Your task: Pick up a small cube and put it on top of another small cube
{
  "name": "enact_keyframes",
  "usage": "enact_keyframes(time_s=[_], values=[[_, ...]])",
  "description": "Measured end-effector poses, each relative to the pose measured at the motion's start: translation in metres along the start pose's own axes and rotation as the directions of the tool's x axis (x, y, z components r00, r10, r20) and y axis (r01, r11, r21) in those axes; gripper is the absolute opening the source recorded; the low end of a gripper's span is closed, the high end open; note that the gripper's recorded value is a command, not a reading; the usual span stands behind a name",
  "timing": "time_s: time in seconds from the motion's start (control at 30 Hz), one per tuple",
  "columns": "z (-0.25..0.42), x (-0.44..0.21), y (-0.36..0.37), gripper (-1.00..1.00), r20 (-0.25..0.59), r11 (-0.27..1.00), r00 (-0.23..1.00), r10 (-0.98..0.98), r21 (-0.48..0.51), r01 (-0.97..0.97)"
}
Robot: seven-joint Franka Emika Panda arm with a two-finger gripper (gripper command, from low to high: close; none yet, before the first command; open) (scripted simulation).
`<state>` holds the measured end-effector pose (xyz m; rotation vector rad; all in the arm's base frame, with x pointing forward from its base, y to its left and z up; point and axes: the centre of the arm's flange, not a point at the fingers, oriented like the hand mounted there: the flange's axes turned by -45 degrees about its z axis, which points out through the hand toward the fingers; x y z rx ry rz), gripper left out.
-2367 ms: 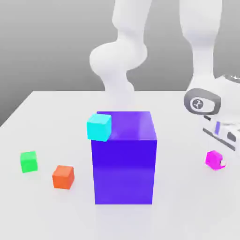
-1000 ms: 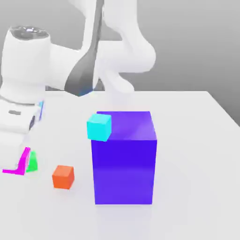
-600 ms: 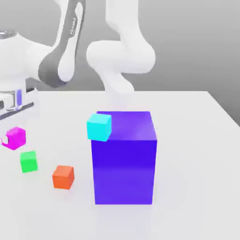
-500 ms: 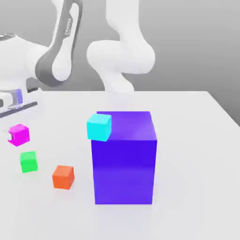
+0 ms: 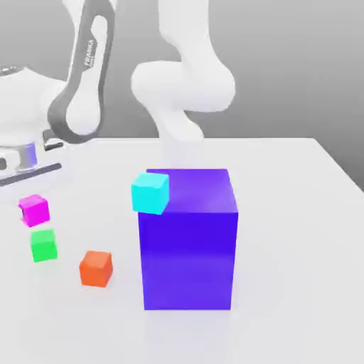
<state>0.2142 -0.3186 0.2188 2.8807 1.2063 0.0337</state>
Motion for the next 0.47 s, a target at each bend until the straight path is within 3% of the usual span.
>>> enact_keyframes(time_s=[0.43,0.47], values=[[0.039,-0.001,-0.006,-1.00,0.009,1.000,1.000,-0.002,0.022,0.001],[0.042,-0.001,-0.007,1.00,0.010,1.000,1.000,-0.002,0.025,0.002]])
